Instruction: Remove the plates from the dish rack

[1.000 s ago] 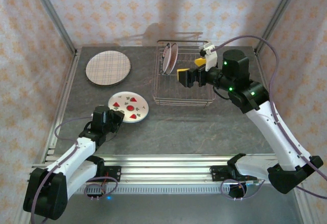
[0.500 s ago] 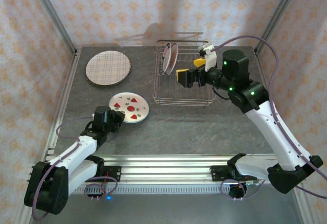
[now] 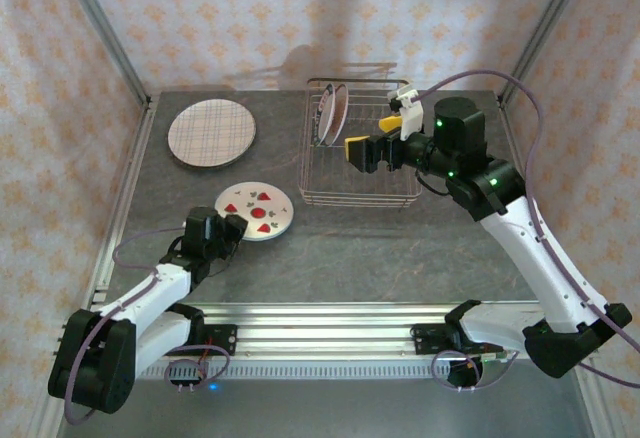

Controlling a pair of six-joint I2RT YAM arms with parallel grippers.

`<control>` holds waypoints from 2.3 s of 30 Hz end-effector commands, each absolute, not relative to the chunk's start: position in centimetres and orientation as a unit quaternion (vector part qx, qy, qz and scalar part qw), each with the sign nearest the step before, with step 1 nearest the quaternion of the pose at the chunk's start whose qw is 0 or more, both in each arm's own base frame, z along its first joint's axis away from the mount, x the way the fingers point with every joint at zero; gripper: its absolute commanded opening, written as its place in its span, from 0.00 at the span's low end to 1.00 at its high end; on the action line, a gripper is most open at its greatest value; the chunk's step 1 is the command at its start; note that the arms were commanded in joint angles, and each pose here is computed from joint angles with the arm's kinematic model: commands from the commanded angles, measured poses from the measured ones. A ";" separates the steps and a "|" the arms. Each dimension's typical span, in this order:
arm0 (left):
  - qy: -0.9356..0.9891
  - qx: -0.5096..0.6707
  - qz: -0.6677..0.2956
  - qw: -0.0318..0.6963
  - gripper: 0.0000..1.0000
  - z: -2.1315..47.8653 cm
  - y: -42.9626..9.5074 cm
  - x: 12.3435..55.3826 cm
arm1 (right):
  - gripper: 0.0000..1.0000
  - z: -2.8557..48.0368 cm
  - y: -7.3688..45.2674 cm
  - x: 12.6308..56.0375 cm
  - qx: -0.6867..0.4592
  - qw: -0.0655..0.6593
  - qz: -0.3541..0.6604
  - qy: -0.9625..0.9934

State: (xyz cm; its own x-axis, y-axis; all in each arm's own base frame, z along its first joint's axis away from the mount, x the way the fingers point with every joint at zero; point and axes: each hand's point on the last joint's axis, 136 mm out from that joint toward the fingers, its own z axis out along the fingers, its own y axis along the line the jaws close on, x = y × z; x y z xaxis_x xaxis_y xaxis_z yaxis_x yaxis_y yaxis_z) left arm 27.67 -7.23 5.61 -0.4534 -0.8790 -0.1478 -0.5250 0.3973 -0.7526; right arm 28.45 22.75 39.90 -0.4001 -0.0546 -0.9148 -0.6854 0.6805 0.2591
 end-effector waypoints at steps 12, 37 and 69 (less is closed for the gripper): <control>0.810 -0.441 -0.285 0.262 0.53 5.3 -6.6 27.3 | 0.99 40.8 23.1 28.2 -0.241 0.491 0.330 0.769; 0.841 -0.462 -0.212 0.185 0.60 3.5 -6.1 25.8 | 0.99 40.7 24.0 27.5 -0.258 0.480 0.354 0.760; 0.842 -0.261 -0.259 0.394 0.78 27.9 -9.3 31.6 | 0.67 30.7 21.3 47.7 0.091 0.421 0.088 0.898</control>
